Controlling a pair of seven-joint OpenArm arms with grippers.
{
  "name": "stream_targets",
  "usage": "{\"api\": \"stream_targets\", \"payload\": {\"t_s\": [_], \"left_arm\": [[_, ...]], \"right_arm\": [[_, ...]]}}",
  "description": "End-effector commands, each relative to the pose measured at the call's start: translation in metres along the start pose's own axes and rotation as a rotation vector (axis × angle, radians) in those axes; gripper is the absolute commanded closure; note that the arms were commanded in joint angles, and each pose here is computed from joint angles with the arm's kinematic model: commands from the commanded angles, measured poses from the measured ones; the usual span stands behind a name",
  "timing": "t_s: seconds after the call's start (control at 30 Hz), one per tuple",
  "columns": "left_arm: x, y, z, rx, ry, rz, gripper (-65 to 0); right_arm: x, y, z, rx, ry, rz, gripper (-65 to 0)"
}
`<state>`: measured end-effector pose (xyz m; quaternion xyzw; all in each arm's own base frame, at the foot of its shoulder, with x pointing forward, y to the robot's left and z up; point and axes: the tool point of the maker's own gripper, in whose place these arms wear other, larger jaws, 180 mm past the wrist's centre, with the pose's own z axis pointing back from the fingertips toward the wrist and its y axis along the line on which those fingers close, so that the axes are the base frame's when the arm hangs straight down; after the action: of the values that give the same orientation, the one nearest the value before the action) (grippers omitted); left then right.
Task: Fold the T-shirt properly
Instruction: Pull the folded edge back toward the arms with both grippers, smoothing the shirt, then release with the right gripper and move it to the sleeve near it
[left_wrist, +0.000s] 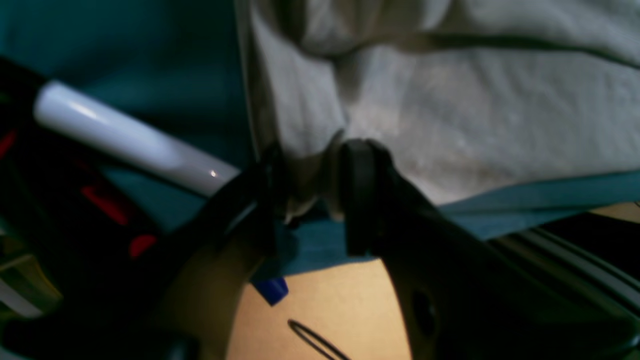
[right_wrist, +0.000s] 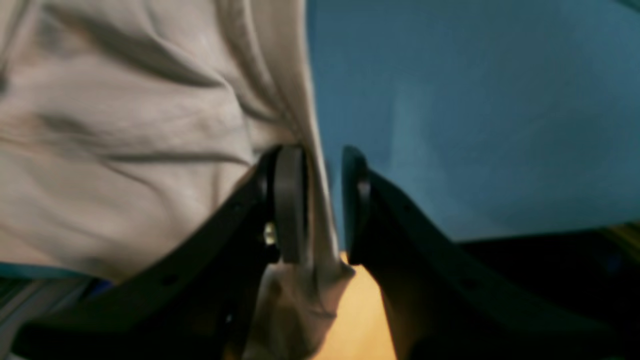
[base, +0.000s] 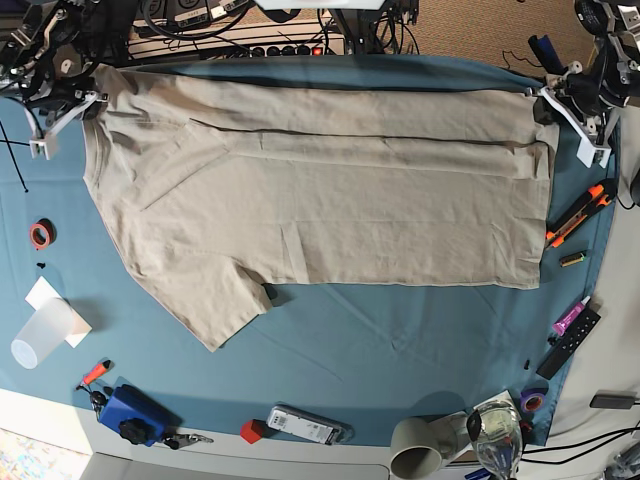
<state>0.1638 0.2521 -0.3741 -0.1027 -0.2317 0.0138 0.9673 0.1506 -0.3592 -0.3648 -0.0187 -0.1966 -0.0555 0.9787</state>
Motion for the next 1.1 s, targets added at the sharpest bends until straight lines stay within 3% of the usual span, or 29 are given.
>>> {"api": "stream_targets", "payload": {"t_s": [0.0, 0.2, 0.43, 0.6, 0.73, 0.8, 0.97, 1.07], "left_arm": [[0.013, 0.003, 0.009, 0.021, -0.042, -0.035, -19.0], [0.037, -0.008, 0.025, 0.053, -0.123, -0.120, -19.0], [0.031, -0.004, 0.028, 0.085, -0.121, -0.124, -19.0], [0.031, -0.004, 0.028, 0.084, -0.123, -0.125, -19.0], [0.032, -0.004, 0.028, 0.084, -0.124, -0.125, -19.0], [0.037, -0.006, 0.028, 0.075, -0.147, -0.123, -19.0], [0.055, -0.012, 0.031, 0.051, -0.236, -0.125, -19.0], [0.062, -0.014, 0.032, 0.045, -0.258, -0.126, -19.0]], "right_arm": [[0.022, -0.010, 0.016, -0.042, -0.068, 0.036, -13.7], [0.050, -0.020, 0.051, -0.130, -0.204, 0.071, -13.7], [0.010, -0.015, 0.042, -0.113, -0.105, 0.053, -13.8], [-0.006, -0.011, 0.039, -0.100, -0.068, 0.056, -24.7], [-0.004, -0.013, 0.041, -0.107, -0.079, 0.051, -24.9], [0.016, -0.014, 0.044, -0.111, -0.161, 0.061, -24.9], [0.092, -0.015, 0.067, -0.124, -0.517, 0.037, -24.9], [0.116, -0.020, 0.073, -0.165, -0.567, 0.048, -24.9]]}}
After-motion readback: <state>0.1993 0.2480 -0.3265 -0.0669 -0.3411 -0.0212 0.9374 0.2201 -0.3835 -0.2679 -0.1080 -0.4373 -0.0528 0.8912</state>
